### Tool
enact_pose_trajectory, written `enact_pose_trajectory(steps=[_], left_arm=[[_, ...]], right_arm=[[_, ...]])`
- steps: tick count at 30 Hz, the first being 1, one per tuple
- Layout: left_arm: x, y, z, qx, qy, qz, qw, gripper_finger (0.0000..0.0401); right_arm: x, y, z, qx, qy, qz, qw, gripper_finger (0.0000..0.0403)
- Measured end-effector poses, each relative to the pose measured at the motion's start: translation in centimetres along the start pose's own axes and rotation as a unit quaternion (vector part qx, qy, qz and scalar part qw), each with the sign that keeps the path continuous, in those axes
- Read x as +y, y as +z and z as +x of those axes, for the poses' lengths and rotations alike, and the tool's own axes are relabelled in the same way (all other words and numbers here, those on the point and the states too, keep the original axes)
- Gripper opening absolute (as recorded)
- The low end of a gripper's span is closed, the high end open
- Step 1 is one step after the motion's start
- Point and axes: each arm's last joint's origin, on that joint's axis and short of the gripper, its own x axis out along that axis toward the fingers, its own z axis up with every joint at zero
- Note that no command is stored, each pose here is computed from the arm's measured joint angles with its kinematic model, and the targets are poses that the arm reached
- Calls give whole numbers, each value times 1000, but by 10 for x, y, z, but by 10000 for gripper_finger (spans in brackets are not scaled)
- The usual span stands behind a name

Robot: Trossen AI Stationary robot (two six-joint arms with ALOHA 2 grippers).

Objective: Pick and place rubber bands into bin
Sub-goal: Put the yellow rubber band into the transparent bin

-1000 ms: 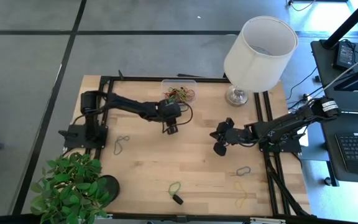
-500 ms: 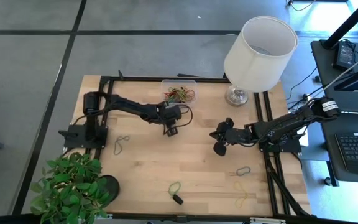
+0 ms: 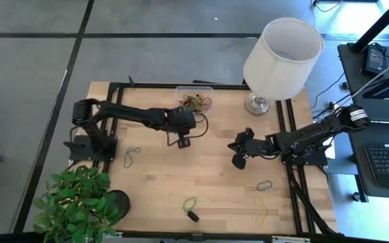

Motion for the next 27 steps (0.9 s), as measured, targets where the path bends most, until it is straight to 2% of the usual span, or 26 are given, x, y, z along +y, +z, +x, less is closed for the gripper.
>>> enact_pose_trajectory(steps=[3, 7, 15, 18, 21, 27], left_arm=[[10, 13, -27, -41, 20, 3, 999, 2], [26, 24, -49, -76, 60, 14, 995, 1], [76, 50, -64, -115, 118, -3, 986, 1], [95, 53, -59, -112, 127, -23, 985, 1], [111, 49, -47, -98, 115, -36, 988, 1], [124, 36, 3, -39, 83, -51, 995, 1]], right_arm=[[0, 0, 0, 0, 0, -1, 1000, 26], [0, 0, 0, -1, 1, -1, 1000, 26], [0, 0, 0, -2, 0, -1, 1000, 26], [0, 0, 0, -2, 0, -1, 1000, 26], [0, 0, 0, -2, 0, -1, 1000, 26], [0, 0, 0, -2, 0, -1, 1000, 26]])
